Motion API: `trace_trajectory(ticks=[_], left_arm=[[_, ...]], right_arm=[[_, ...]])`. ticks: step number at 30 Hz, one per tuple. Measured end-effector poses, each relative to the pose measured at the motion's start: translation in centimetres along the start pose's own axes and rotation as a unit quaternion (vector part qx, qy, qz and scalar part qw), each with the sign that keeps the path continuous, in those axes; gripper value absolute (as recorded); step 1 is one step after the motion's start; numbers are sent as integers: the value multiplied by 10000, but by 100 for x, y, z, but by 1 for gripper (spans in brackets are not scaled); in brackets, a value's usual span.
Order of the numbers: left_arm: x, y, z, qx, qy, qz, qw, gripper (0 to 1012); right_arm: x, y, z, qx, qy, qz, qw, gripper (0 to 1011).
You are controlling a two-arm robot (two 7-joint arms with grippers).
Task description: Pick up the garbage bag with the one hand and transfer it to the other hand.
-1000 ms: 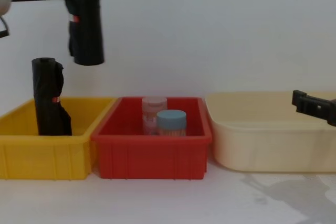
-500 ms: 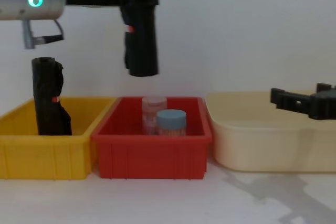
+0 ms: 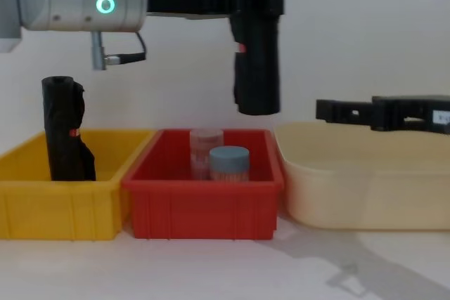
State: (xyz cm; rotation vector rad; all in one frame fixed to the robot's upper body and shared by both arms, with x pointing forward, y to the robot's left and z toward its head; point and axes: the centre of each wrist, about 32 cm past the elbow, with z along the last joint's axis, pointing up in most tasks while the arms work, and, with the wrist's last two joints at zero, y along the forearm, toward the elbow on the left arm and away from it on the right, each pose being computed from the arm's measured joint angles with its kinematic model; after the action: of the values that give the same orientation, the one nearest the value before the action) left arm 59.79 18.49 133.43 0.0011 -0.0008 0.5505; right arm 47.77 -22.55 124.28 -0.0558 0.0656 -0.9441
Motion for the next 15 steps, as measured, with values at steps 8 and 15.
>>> trace_trajectory(ticks=[8,15], left_arm=[[-37,-122,22,105,-66,-508,9986,477],[-67,-188,21,208,-111,-804,9965,477]], right_arm=[[0,76,75,71,-236,161,9996,1000],[5,142,87,269,-611,219,9975,1000]])
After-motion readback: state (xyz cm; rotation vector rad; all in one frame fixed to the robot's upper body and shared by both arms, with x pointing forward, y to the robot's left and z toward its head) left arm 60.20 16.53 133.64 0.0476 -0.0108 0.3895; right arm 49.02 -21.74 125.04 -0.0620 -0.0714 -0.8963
